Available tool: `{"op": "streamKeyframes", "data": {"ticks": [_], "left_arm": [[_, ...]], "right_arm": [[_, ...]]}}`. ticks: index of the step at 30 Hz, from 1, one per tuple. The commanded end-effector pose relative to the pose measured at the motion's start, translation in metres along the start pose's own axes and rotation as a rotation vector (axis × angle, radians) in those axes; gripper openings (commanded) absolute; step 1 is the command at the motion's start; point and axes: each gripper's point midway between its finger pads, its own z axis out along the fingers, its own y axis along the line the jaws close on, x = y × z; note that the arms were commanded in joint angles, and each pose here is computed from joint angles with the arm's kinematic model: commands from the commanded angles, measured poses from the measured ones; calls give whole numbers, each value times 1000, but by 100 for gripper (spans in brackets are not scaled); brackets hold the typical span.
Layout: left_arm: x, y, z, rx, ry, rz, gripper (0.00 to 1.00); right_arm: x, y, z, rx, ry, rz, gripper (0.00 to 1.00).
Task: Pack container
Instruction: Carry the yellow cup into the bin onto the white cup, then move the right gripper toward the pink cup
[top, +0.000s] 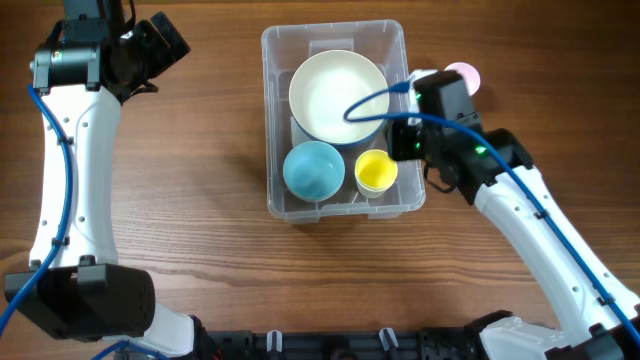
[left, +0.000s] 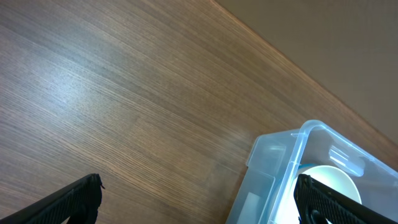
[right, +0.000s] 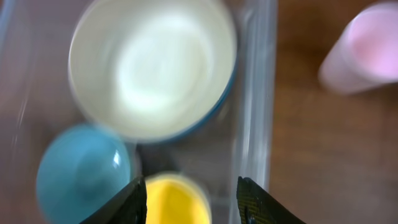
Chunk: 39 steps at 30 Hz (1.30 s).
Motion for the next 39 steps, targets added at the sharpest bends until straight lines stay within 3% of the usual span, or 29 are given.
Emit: {"op": "streamKeyframes", "data": {"ticks": [1, 8, 13, 23, 30, 36, 39], "left_arm": [[-6, -3, -12, 25, -24, -13, 100], [-6, -3, -12, 25, -24, -13, 100], [-6, -3, -12, 25, -24, -13, 100], [-6, -3, -12, 25, -24, -13, 100], [-6, -3, -12, 25, -24, -13, 100], [-6, -3, -12, 25, -24, -13, 100], [-6, -3, -12, 25, -24, -13, 100]], "right_arm": [[-35, -47, -5, 124, -131, 96, 47], [-65, -127, -16, 242, -258, 262, 43], [-60, -170, 7, 305, -235, 326, 43], [-24, -198, 105, 333, -106, 375, 43], [-3, -206, 142, 340, -55, 380, 43], [-8, -208, 139, 345, -75, 373, 14], [-15, -208, 131, 351, -97, 370, 5]]}}
